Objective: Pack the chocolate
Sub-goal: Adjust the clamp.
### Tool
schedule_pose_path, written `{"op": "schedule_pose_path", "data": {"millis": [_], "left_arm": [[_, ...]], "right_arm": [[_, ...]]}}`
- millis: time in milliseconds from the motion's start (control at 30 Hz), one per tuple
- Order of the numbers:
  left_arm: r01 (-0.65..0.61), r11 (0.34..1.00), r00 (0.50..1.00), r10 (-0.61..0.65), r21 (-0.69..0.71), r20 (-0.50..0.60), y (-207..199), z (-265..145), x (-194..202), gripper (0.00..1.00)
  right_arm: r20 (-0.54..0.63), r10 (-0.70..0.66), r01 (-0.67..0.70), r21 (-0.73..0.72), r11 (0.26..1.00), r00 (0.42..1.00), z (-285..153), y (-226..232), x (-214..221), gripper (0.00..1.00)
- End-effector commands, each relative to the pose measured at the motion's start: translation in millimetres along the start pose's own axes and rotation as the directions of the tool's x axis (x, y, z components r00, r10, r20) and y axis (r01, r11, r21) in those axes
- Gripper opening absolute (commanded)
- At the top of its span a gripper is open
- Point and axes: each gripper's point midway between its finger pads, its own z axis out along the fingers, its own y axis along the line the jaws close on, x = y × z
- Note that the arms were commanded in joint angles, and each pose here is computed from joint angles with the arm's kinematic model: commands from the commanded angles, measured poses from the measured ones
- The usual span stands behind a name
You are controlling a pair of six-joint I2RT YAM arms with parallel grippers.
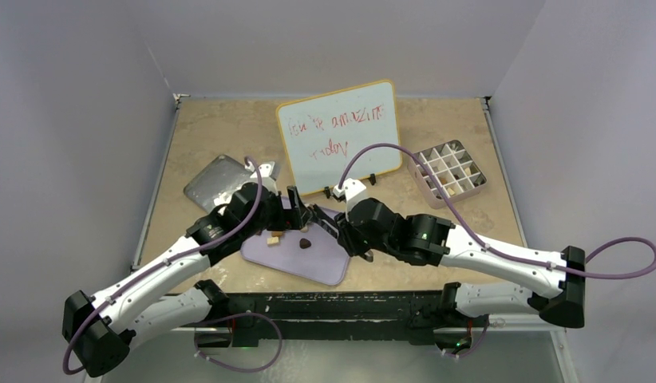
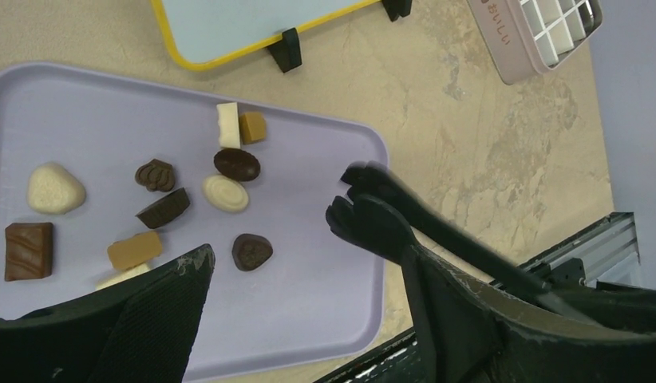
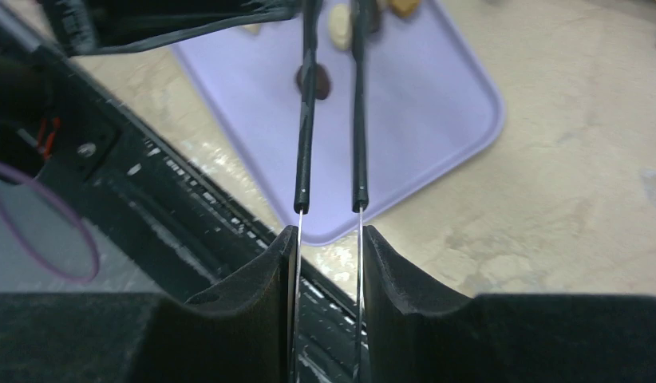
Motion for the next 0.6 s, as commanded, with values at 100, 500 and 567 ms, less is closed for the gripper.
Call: {"op": "schedule_pose_path", "data": {"millis": [100,500,567], "left_arm": [[-0.005,0.999,1.0,0.004,-0.031,-0.012,12.2,-4.1,9.8,0.85],[-0.03,0.999,0.998,0.031,-0.022,0.048,7.2,-30.5,-11.0,0.85],[-0.061,0.998,0.994,0.061,-0.001,0.092,1.7,-42.9,-24.3,0.86]], "right_arm": [[0.07,0.006,-0.012,0.093,0.996,0.998,-6.9,-12.4,-27.3,0.34],[-0.034,-0.073,0.076,0.104,0.992,0.997,6.5,-6.3,-24.5,0.35],[-0.063,-0.09,0.095,0.083,0.992,0.994,12.1,-1.8,-20.2,0.36]]}}
